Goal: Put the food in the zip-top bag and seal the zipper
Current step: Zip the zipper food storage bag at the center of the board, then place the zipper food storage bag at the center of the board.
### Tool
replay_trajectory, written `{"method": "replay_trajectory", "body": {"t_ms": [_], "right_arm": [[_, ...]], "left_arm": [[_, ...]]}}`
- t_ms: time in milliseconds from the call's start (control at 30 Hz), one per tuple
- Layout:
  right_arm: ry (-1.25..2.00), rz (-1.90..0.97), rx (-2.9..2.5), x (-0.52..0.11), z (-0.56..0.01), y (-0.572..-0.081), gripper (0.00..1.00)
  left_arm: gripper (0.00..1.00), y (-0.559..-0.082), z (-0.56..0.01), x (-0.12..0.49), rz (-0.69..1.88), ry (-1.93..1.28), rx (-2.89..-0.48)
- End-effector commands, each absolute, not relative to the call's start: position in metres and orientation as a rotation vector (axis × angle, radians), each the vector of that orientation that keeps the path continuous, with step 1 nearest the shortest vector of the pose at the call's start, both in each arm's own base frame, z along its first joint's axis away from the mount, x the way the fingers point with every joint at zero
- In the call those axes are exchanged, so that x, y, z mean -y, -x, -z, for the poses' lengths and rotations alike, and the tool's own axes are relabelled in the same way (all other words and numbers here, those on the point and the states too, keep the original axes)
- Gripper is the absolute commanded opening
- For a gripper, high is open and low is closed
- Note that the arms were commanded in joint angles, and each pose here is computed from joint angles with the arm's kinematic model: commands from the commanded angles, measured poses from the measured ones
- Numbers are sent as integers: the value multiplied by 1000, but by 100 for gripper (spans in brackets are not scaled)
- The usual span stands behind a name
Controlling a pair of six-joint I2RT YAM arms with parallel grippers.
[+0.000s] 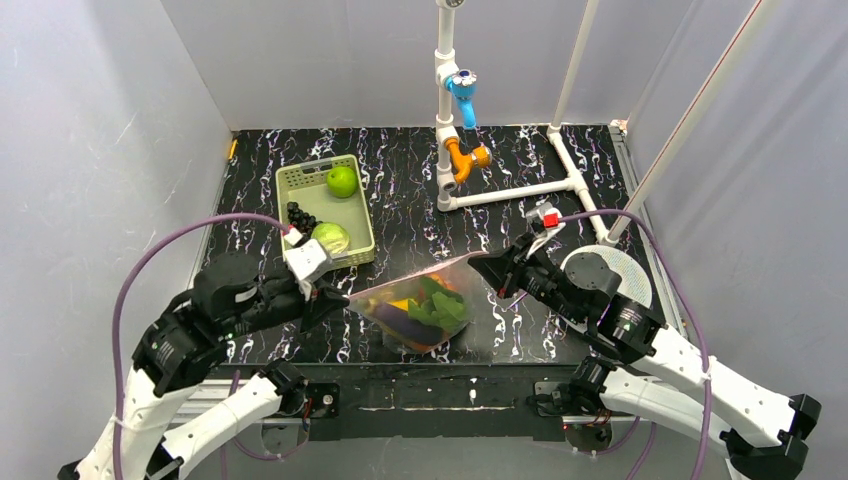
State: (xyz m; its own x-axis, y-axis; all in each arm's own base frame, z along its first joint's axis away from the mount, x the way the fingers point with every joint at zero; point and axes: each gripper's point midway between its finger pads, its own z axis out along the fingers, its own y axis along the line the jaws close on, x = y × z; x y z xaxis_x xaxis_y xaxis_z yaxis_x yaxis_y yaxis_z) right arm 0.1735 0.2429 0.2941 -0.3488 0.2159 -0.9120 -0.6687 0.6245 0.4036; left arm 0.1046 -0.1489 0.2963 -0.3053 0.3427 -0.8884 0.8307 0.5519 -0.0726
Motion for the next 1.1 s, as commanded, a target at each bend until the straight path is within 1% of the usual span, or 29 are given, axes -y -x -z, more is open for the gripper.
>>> {"method": "replay_trajectory", "body": {"t_ms": [0, 133, 300, 433, 533, 567, 667, 700, 733, 767, 800, 833, 900, 1067], "right_arm": [[244, -744, -1663, -205, -305, -201, 1], [238, -735, -1658, -202, -313, -201, 1], [262, -780, -1656, -213, -317, -200, 1], [274, -793, -1666, -223, -321, -203, 1], [234, -727, -1696, -216, -323, -211, 1], [200, -678, -1709, -209, -322, -216, 1], [122, -543, -1761, -191, -317, -228, 1], [103, -493, -1796, -187, -312, -232, 1], [85, -442, -1829, -182, -306, -236, 1], [-5, -344, -1854, -159, -300, -254, 1], [62, -368, -1880, -178, -294, -244, 1], [73, -354, -1901, -182, -286, -246, 1], [65, -328, -1931, -183, -273, -253, 1], [38, -316, -2018, -183, -239, -266, 1]], "left_arm": [[0, -105, -278, 114, 531, -812, -1973], [0, -111, -282, 114, 541, -722, -1950], [0, -117, -294, 142, 682, -699, -1931], [0, -142, -308, 159, 698, -614, -1931], [0, -165, -313, 163, 647, -528, -1960], [2, -172, -312, 166, 637, -512, -1973], [25, -198, -299, 168, 541, -437, -2040], [37, -206, -297, 167, 506, -411, -2057], [51, -213, -293, 167, 470, -388, -2080], [64, -219, -292, 165, 434, -361, -2096], [71, -223, -291, 162, 405, -346, -2116], [77, -225, -293, 162, 390, -335, -2125], [82, -226, -298, 161, 392, -327, -2115], [89, -211, -314, 143, 400, -287, -2048]]}}
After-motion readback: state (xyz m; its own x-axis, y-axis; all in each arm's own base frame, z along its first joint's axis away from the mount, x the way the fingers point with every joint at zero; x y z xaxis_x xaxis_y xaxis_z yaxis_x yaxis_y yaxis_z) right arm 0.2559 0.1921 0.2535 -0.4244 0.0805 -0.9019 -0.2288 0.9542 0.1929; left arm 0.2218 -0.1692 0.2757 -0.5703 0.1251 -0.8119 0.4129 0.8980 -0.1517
